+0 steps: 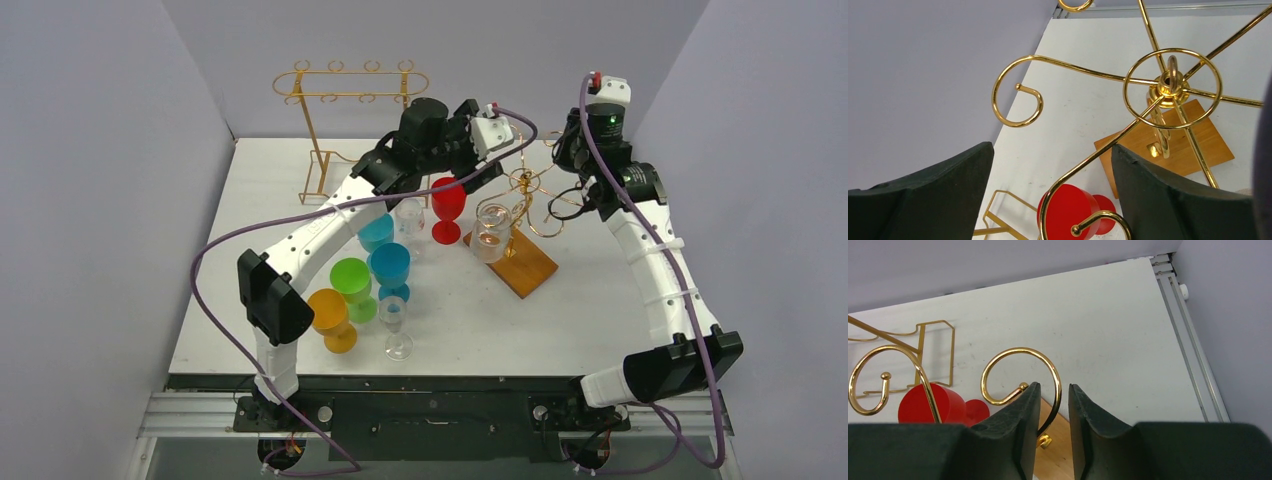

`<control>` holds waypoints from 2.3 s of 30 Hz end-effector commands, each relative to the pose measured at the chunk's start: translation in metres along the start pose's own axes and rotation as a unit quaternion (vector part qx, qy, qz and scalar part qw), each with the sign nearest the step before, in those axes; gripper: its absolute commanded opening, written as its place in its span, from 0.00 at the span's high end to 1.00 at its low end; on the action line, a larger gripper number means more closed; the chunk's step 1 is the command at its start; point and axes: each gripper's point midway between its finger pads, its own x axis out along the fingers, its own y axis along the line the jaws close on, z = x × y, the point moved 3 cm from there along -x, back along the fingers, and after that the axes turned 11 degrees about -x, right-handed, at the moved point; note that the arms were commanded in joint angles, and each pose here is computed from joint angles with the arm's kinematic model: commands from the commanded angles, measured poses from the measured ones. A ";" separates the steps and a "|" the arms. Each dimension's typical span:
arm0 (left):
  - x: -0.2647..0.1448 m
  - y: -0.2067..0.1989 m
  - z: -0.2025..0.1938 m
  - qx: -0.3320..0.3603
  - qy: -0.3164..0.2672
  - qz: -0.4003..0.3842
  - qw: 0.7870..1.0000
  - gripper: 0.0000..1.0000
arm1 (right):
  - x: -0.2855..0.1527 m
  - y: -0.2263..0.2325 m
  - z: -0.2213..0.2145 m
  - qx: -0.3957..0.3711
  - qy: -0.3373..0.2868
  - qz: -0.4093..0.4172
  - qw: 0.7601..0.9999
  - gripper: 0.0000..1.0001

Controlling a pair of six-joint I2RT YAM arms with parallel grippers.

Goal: Place the wine glass upside down on the wine glass rack
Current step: Adjust the wine rack at the center of the board.

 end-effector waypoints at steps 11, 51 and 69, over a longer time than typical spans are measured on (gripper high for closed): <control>-0.062 0.019 0.055 0.004 -0.036 0.065 0.997 0.03 | -0.027 -0.001 0.027 -0.010 -0.014 0.063 0.998 0.54; -0.103 0.042 0.058 -0.115 0.011 0.129 0.985 0.04 | 0.002 -0.028 0.026 0.019 -0.001 0.035 0.999 0.45; -0.072 0.020 0.030 -0.103 0.058 0.089 0.989 0.04 | 0.024 -0.038 0.012 0.041 0.016 0.036 0.998 0.41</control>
